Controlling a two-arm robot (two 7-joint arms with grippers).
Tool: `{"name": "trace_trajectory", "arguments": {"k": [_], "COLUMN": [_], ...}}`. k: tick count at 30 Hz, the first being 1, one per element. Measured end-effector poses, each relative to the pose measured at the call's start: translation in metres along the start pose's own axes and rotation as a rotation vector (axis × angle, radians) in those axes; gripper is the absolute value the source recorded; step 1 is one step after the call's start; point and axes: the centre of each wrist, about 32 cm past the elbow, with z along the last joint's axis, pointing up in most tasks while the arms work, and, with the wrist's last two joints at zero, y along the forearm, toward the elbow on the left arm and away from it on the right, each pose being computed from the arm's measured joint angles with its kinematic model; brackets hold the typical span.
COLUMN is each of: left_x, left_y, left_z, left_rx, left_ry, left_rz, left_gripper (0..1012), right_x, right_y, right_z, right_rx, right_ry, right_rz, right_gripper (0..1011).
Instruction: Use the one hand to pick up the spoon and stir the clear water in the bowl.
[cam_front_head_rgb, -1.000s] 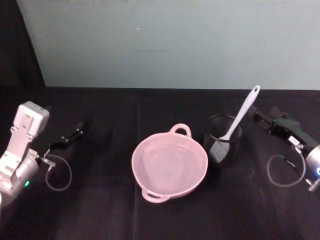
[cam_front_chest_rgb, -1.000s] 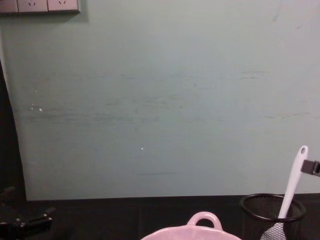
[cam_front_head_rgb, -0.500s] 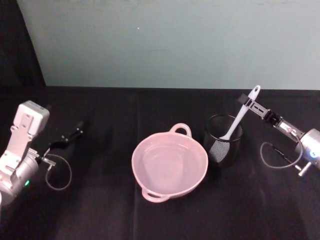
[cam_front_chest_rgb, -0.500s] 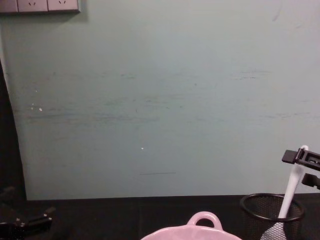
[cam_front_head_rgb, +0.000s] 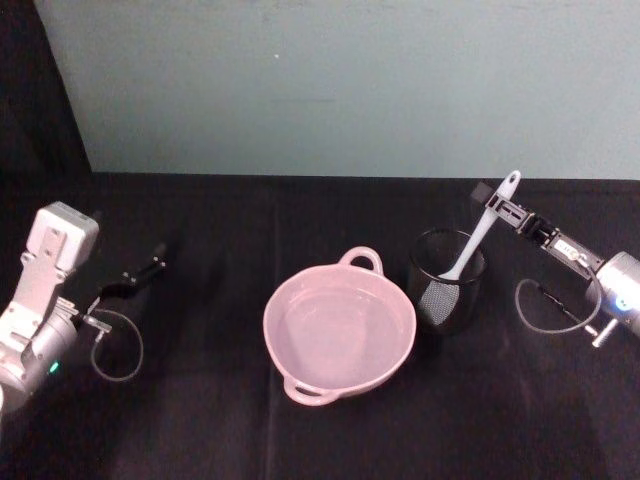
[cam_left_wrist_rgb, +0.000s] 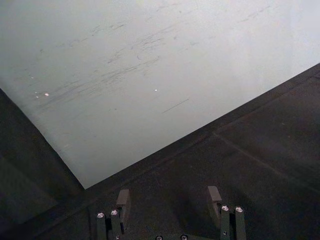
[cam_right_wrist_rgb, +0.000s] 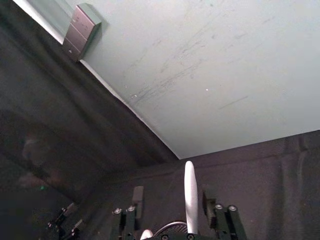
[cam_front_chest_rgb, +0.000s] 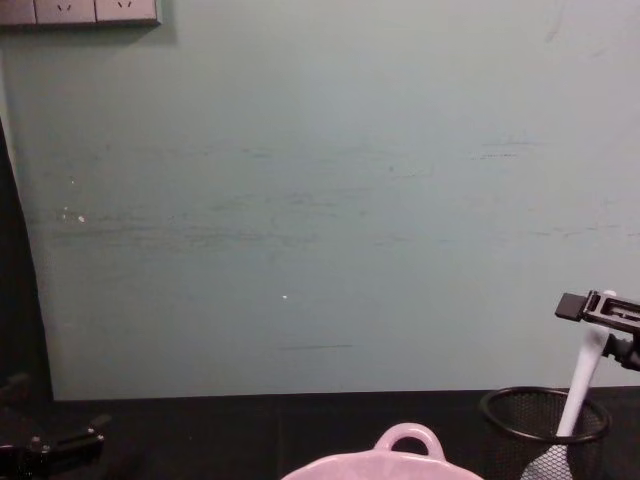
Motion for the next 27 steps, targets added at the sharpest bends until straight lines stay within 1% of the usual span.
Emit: {"name": "trace_trajectory", "arguments": {"k": [2,3,4,6,9,10,11,12,13,15,17,18,20,21,24,26,27], "left_x": [0.0,0.0,0.0,0.0,0.0,0.0,0.0,0.0,0.0,0.0,0.0,0.0,0.0,0.0,0.0,0.0,0.0], "left_y": [0.0,0.0,0.0,0.0,0.0,0.0,0.0,0.0,0.0,0.0,0.0,0.0,0.0,0.0,0.0,0.0,0.0], "left_z": [0.0,0.0,0.0,0.0,0.0,0.0,0.0,0.0,0.0,0.0,0.0,0.0,0.0,0.0,0.0,0.0,0.0], "left_rx": [0.0,0.0,0.0,0.0,0.0,0.0,0.0,0.0,0.0,0.0,0.0,0.0,0.0,0.0,0.0,0.0,0.0], "left_ry": [0.0,0.0,0.0,0.0,0.0,0.0,0.0,0.0,0.0,0.0,0.0,0.0,0.0,0.0,0.0,0.0,0.0], "left_rz": [0.0,0.0,0.0,0.0,0.0,0.0,0.0,0.0,0.0,0.0,0.0,0.0,0.0,0.0,0.0,0.0,0.0], "left_gripper": [1005,1005,1005,1005,1005,1005,1005,1005,1005,1005,1005,1005,1005,1005,1005,1005,1005], "right_x": [-0.001,-0.001,-0.001,-0.001,-0.002,-0.003,-0.003,-0.005,-0.006,-0.008,-0.01,-0.012,-0.015,-0.019,-0.026,-0.036,-0.039], "right_y": [0.0,0.0,0.0,0.0,0.0,0.0,0.0,-0.001,-0.002,-0.003,-0.003,-0.004,-0.005,-0.005,-0.006,-0.007,-0.007], "right_z": [0.0,0.0,0.0,0.001,0.002,0.003,0.003,0.003,0.004,0.004,0.005,0.006,0.007,0.009,0.013,0.019,0.021], "right_rx": [0.001,0.0,0.0,0.001,0.003,0.005,0.005,0.004,0.003,0.001,0.0,-0.002,-0.003,-0.003,-0.002,0.003,0.005], "right_ry": [-0.002,-0.002,-0.003,-0.006,-0.014,-0.025,-0.025,-0.041,-0.063,-0.086,-0.112,-0.141,-0.169,-0.202,-0.251,-0.316,-0.335], "right_rz": [0.001,0.001,0.001,0.002,-0.001,-0.004,-0.004,-0.006,-0.01,-0.015,-0.018,-0.02,-0.021,-0.017,-0.012,0.003,0.006], "right_gripper": [707,661,650,565,481,458,418,378,361,274,233,174,139,118,118,118,118]}}
